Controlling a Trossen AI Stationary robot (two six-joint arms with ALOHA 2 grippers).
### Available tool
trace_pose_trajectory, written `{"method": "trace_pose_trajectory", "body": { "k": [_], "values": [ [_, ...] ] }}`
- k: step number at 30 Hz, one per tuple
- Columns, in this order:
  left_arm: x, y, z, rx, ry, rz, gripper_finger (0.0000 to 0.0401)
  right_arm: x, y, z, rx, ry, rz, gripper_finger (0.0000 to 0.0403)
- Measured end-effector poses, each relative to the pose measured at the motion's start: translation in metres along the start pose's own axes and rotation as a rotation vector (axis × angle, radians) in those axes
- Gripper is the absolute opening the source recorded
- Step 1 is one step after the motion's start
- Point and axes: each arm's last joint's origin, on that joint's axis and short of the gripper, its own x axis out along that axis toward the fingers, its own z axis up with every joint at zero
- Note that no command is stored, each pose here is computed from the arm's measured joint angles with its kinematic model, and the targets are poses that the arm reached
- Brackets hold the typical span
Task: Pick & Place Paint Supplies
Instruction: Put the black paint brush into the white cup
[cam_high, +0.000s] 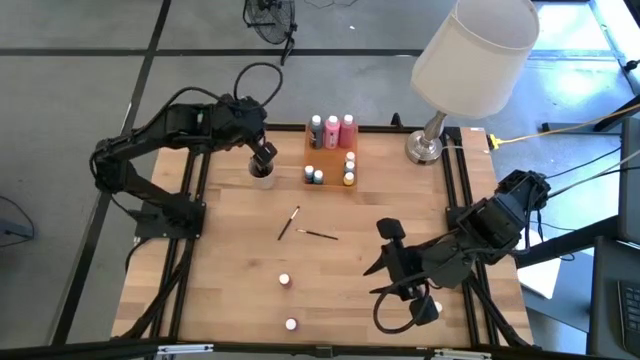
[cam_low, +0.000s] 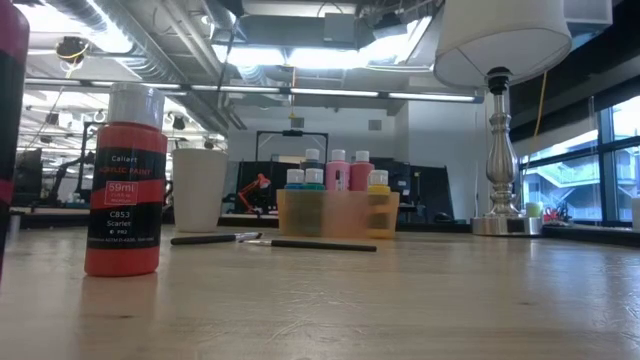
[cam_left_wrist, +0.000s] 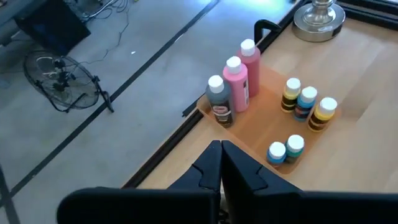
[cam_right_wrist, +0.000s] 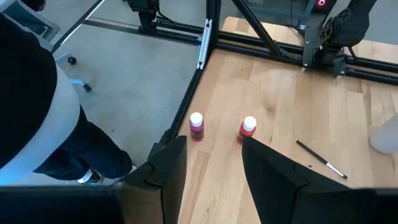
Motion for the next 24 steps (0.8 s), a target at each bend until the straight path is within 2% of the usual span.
{"method": "trace_pose_trajectory", "body": {
  "k": [5,10,18,24],
  "values": [
    [0.005,0.004,-0.024,-0.042,-0.011,-0.004,0.0002,-0.001,0.002,-0.001,-0.004,0.0,0.006,0.0157],
    [0.006,0.01,-0.046,-0.108,-0.094,-0.04,0.0002,-0.002,0.002,-0.001,0.0,-0.002,0.007,0.0157],
    [0.026,0.009,-0.085,-0.124,-0.115,-0.017,0.0002,-0.001,-0.003,0.002,0.012,-0.011,-0.005,0.0157],
    [0.038,0.004,-0.097,-0.123,-0.169,-0.022,0.0002,0.001,-0.01,0.003,0.026,-0.016,-0.02,0.0157]
  ]
}}
